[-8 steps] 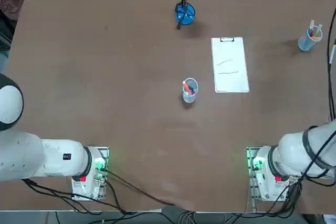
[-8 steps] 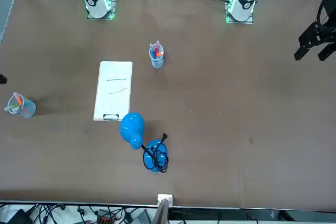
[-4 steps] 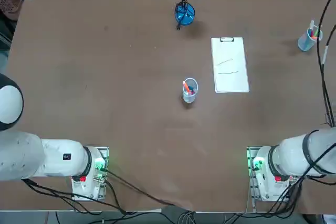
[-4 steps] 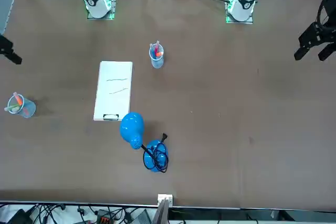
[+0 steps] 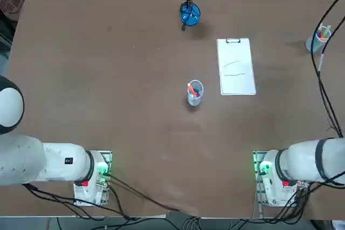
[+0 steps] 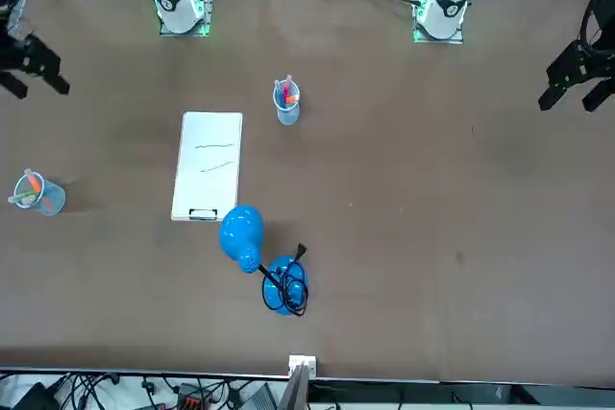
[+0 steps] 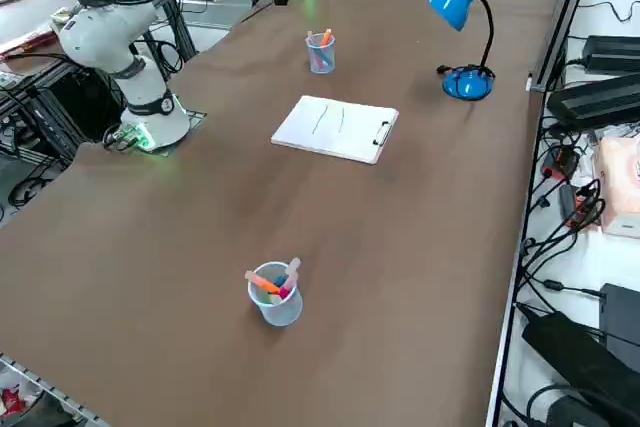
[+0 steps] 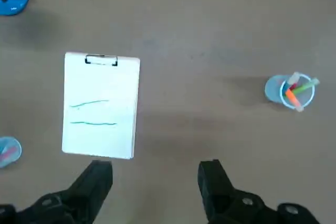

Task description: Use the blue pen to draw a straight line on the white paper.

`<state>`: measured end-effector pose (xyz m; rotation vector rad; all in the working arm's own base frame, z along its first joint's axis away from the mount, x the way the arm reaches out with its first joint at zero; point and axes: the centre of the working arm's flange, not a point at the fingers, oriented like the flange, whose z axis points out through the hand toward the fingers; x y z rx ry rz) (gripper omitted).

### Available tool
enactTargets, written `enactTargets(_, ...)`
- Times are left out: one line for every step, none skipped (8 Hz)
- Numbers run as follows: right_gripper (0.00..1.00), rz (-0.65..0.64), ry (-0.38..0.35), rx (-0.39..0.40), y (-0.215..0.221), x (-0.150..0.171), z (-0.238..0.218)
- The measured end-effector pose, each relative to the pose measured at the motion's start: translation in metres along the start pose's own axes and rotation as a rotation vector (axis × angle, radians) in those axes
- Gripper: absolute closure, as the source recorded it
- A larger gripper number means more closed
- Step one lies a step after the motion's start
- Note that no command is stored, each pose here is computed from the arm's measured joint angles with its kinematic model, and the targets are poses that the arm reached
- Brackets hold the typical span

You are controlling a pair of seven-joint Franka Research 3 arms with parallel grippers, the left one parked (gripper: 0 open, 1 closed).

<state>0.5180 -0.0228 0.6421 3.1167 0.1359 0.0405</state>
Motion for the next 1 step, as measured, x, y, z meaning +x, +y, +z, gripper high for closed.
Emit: enactTargets(0.0,0.001,0.004,0.002,-0.0004,-0.005,-0.0025)
